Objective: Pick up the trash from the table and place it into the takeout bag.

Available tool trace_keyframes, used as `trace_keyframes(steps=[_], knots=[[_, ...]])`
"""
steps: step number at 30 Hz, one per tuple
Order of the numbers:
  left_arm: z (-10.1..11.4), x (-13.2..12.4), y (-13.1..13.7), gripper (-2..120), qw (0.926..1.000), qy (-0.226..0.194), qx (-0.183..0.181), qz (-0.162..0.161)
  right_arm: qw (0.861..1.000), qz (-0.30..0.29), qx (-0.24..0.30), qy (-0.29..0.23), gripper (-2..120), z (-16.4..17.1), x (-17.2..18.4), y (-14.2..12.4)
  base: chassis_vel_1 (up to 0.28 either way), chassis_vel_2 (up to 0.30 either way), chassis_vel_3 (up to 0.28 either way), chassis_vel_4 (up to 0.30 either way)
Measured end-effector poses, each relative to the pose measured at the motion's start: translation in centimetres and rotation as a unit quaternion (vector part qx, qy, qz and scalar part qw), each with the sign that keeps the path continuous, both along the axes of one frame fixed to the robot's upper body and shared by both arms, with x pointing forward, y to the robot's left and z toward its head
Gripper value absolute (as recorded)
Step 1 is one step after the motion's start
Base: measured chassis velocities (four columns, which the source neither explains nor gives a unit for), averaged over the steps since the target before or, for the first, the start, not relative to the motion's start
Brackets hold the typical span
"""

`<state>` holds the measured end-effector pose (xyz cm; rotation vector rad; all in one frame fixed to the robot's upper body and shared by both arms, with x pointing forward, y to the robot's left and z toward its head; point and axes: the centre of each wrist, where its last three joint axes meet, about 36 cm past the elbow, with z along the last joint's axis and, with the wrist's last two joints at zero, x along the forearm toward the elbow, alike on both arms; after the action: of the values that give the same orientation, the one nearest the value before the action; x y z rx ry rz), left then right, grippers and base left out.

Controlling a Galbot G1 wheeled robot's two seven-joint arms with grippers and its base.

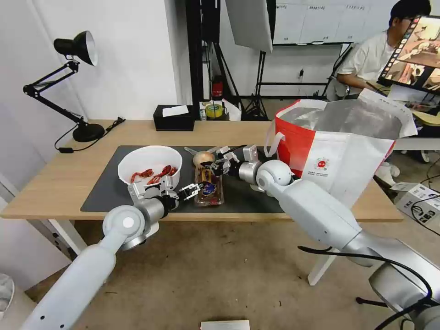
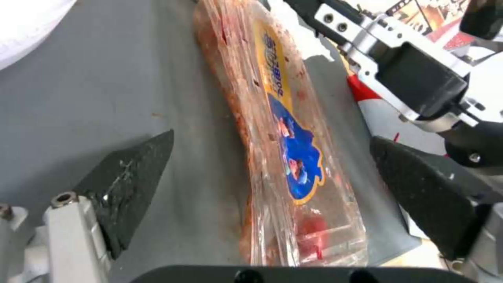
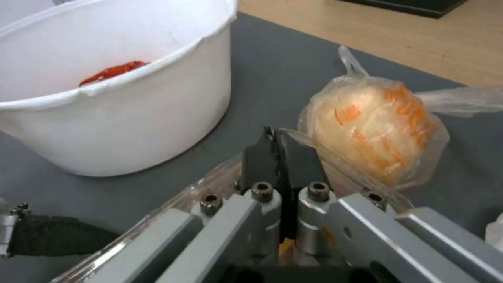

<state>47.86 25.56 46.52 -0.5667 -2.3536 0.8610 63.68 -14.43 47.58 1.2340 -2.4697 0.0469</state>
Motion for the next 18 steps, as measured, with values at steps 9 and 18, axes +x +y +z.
trace_keyframes(steps=[9,18], knots=[[0.06,-0.09,0.08,100,1.0,0.0,0.002,0.0,1.0,0.004,-0.011,0.014,0,-0.43,-0.06,0.1,0.0,0.0,0.0,0.0],[0.12,-0.05,0.13,100,1.0,-0.002,0.002,0.0,1.0,0.007,-0.015,0.019,0,-0.73,-0.2,0.34,0.0,0.0,0.0,0.0]])
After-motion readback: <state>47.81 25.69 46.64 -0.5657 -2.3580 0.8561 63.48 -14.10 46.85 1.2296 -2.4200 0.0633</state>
